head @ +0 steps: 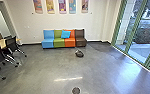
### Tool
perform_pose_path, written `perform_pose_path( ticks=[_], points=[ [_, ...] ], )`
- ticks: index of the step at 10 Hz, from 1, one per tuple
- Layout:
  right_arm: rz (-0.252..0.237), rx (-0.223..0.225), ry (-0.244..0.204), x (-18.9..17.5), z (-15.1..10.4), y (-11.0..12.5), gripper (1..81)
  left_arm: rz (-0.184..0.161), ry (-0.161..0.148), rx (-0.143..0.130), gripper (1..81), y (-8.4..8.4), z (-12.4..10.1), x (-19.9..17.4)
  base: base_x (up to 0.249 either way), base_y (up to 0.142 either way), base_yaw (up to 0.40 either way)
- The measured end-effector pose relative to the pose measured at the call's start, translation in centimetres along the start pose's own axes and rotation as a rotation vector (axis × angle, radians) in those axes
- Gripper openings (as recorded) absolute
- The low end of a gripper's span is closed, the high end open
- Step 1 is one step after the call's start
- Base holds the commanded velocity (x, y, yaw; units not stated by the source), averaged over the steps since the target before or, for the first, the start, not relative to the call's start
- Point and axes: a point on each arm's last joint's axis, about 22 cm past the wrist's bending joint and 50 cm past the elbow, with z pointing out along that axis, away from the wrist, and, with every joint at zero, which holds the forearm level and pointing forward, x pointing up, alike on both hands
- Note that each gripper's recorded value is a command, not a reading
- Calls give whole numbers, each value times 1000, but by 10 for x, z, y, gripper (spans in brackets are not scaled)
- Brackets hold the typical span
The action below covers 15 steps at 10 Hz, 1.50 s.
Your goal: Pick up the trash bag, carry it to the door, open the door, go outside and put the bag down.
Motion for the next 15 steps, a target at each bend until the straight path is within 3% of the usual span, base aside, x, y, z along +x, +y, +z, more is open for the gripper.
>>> perform_pose_path(
  ticks=[2, 15],
  points=[
    [16, 5, -39, -17, 0, -2, 811, -16, -39, 1, 811, 0, -1, -16, 114, 0, 0],
    [15, 5, -32, -9, 0, -2, 811, -21, -33, -3, 811, 4, 1, -12, 153, 0, 0]
  ],
)
